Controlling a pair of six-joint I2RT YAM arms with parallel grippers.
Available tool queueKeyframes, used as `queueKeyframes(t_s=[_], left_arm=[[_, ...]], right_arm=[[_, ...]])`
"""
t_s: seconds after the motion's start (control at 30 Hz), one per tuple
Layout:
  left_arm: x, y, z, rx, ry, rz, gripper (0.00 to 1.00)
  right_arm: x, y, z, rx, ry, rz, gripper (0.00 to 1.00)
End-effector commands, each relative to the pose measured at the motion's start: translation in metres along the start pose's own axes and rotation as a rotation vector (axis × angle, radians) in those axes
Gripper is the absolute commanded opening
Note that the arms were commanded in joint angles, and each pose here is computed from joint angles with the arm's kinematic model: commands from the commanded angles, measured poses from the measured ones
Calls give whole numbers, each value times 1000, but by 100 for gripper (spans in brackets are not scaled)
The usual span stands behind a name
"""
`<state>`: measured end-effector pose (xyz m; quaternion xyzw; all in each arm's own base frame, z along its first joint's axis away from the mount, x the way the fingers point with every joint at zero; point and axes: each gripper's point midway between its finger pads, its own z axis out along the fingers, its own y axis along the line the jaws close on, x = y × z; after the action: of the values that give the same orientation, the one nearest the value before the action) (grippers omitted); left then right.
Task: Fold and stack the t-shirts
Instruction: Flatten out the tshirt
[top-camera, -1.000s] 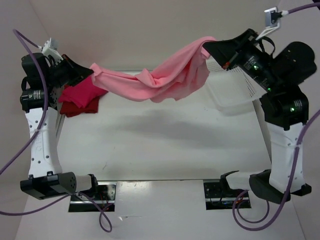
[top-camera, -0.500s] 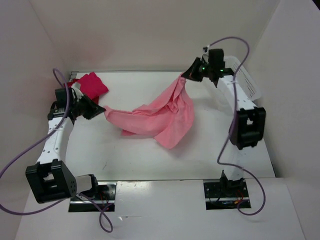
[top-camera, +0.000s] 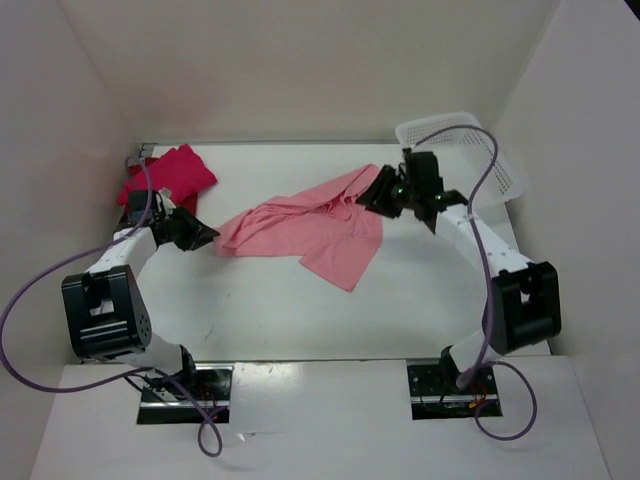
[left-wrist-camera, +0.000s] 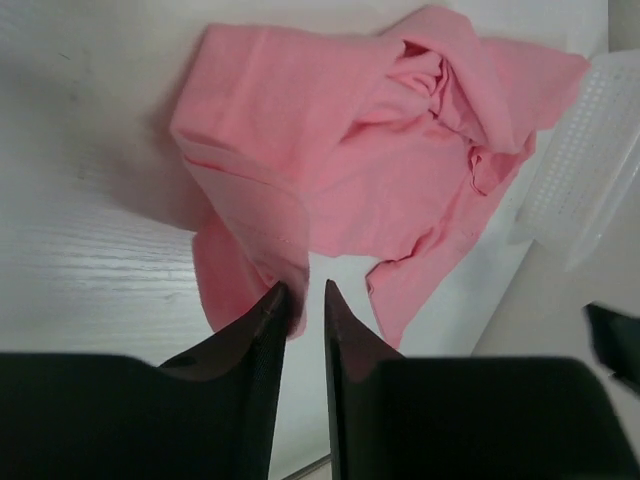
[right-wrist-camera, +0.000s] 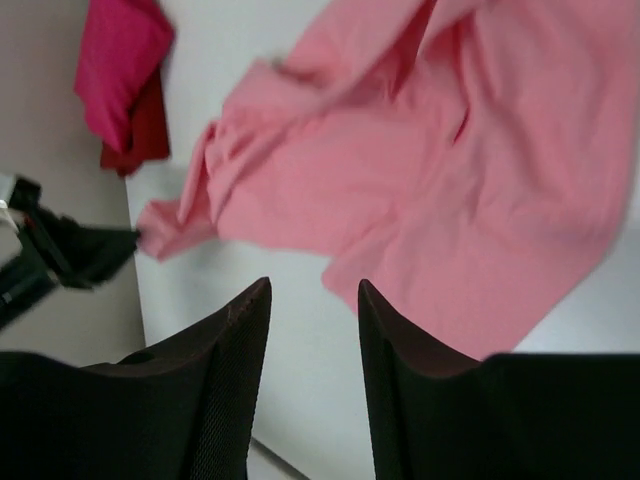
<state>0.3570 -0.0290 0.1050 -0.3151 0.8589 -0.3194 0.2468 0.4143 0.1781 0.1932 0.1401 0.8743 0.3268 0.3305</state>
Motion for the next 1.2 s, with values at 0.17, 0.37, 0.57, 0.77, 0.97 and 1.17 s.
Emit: queueKeyframes(t_s=[0.17,0.37,0.57,0.77,0.97,1.17], left_arm=[[-67,47,-75,-147,-267,-110,45],[-40,5,-58,-324,-322,263,61],[-20,28,-11,-509,-157,367,61],[-8,38,1,-698,-187,425,55],[-3,50,7,-784,-192,442,47],[-3,51,7,-806,-202,454,42]], right_arm=[[138,-75,-9,175,127,133,41],[143,-73,-20,165,120,133,27],[157,-68,-18,152,156,114,4],[160,-64,-21,117,166,113,10],[161,-60,-20,88,170,102,12],[161,-56,-20,67,177,92,12]])
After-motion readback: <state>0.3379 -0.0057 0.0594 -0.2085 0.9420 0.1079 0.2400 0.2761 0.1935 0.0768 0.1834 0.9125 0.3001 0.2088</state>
